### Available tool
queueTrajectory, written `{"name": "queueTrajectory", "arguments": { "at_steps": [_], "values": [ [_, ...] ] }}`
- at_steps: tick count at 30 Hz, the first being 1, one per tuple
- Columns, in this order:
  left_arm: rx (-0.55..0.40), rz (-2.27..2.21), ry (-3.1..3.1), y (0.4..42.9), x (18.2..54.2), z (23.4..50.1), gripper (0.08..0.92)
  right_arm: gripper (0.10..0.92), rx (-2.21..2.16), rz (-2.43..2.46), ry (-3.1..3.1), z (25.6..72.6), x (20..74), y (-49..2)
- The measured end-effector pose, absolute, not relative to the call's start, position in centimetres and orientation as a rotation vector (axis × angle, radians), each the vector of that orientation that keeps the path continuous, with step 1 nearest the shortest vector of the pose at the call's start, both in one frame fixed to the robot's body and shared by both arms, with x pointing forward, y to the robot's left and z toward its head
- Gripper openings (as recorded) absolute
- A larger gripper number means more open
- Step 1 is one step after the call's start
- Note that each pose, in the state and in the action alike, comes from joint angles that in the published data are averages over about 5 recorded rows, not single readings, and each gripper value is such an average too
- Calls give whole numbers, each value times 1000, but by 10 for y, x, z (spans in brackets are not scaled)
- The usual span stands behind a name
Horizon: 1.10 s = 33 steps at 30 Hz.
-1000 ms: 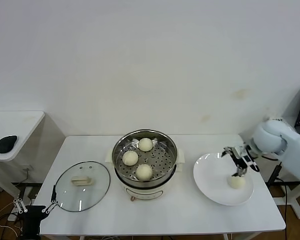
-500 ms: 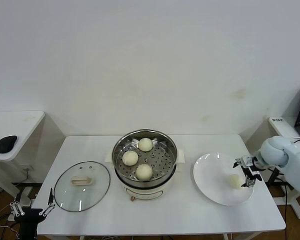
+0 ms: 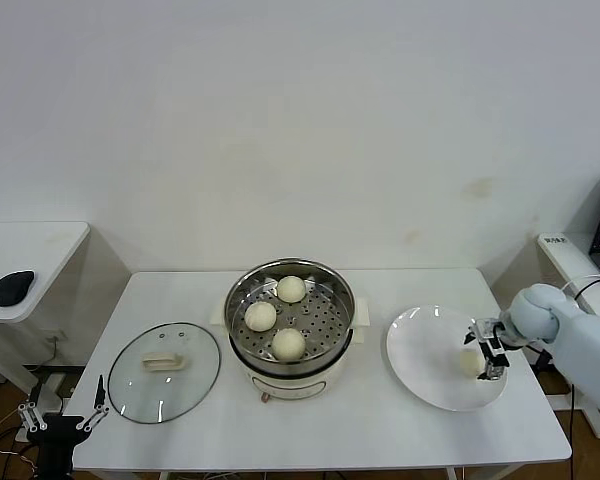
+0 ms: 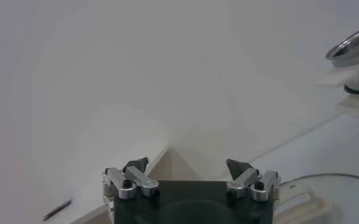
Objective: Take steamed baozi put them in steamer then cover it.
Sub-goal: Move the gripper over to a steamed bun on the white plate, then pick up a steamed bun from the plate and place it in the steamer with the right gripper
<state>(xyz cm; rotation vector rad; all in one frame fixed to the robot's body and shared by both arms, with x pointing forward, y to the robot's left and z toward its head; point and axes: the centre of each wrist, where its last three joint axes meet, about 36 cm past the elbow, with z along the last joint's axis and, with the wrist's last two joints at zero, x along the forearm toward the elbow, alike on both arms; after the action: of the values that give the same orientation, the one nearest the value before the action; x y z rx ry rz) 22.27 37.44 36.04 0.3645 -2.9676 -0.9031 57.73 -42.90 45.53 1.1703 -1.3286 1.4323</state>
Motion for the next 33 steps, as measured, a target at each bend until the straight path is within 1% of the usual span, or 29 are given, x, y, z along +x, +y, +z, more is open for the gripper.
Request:
{"name": "queueTrajectory", "arguments": {
  "at_steps": [7,12,15,20,26,33],
  "values": [
    [365,-902,-2968,374,223,360,823,716,1153,1429,-1324,450,578,-428],
    [365,-901,-2968,374,223,360,823,633,1147,1424,-1323,452,579,-430],
    [366,-901,-2969,374,224,360,823,597,1146,1421,-1322,455,580,-431],
    [366,-902,-2974,374,225,361,823,568,1146,1418,-1329,466,582,-430],
    [361,-909,-2980,374,227,363,823,560,1152,1434,-1348,496,587,-423],
    [345,-909,-2996,373,233,366,823,561,1183,1495,-1408,561,600,-392]
  ]
}}
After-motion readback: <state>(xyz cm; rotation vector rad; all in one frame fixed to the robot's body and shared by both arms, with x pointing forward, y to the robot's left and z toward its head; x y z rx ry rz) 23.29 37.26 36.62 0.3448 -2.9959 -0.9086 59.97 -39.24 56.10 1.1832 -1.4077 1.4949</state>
